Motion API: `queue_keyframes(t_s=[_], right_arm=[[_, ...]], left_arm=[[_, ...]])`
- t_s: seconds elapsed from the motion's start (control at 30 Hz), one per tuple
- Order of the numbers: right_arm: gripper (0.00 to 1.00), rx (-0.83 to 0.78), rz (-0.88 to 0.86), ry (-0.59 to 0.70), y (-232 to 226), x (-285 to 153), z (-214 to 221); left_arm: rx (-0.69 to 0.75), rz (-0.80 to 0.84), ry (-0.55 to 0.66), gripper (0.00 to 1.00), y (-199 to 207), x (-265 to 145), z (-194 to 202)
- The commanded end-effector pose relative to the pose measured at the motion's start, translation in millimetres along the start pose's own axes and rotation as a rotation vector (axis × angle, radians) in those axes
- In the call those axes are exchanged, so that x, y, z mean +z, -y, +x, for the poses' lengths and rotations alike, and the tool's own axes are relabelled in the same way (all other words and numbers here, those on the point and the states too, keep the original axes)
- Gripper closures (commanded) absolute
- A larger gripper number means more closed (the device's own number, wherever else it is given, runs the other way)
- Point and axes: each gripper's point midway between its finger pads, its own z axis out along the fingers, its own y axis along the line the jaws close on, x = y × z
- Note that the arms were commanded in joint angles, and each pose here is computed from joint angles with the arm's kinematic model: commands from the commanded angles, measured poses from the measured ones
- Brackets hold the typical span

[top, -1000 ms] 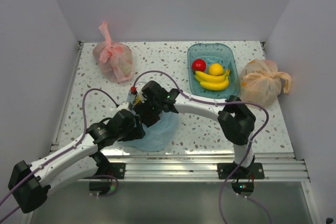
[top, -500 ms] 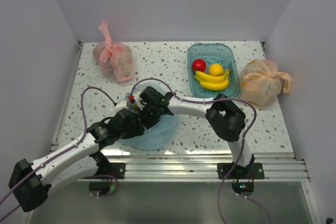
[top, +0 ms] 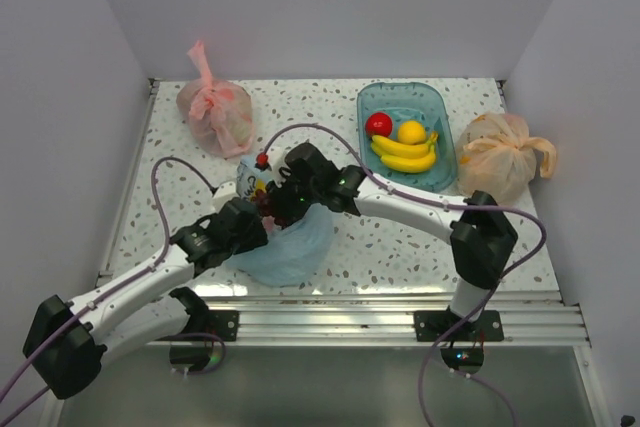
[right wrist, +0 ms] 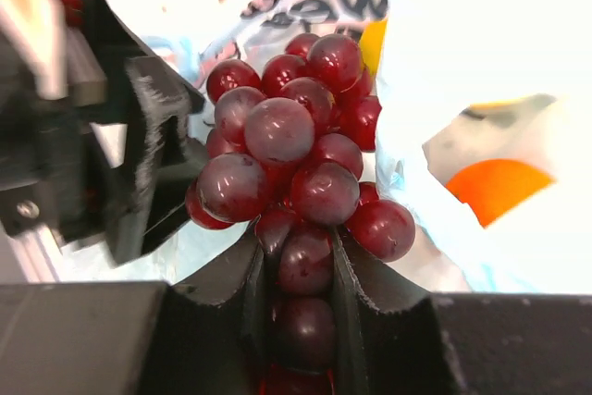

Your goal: Untie the knot of the plastic bag and take out the fruit

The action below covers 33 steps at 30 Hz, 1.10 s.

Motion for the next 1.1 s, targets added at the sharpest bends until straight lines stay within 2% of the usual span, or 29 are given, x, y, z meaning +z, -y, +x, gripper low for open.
queue_keyframes(t_s=[0.0,0.23,0.27,0.37,0.5,0.73,0.87,0.93,1.07], right_arm=[[0.97,0.033,-0.04,0.191,-2.9,-28.3,-46.5],[1.0,0.107,-0.081,0.343,1.5,-46.9,-62.6],[1.0,0.116,-0.111,0.412,-3.1,-53.6,-79.1],[1.0,0.123,-0.176,0.509,-11.6,-69.6,-102.1],[1.0,0.112,-0.221,0.6,-20.4,-85.7,-131.9],[0.99,0.117,-0.201,0.679,-16.7,-92.5,-169.0],[1.0,0.109,-0.219,0.715,-21.2,-104.3,-191.5],[0.99,0.087,-0.139,0.747,-8.3,-116.9,-206.7],[1.0,0.127,0.079,0.689,44.3,-127.3,-198.6]], left_arm=[[-0.006,0.007,0.083,0.34,6.8,2.1,-28.8],[-0.001,-0.025,0.162,0.35,0.4,-1.4,-64.6],[0.003,-0.023,0.163,0.35,1.6,-1.5,-66.7],[0.013,0.004,0.164,0.35,9.1,-4.3,-71.2],[-0.001,0.04,0.201,0.31,12.8,-17.8,-80.5],[0.022,0.215,0.277,0.28,32.1,-59.2,-96.7],[0.012,0.238,0.295,0.27,29.5,-69.3,-96.6],[0.007,0.213,0.313,0.27,24.1,-71.7,-100.0],[0.028,0.164,0.307,0.22,18.3,-68.7,-101.6]])
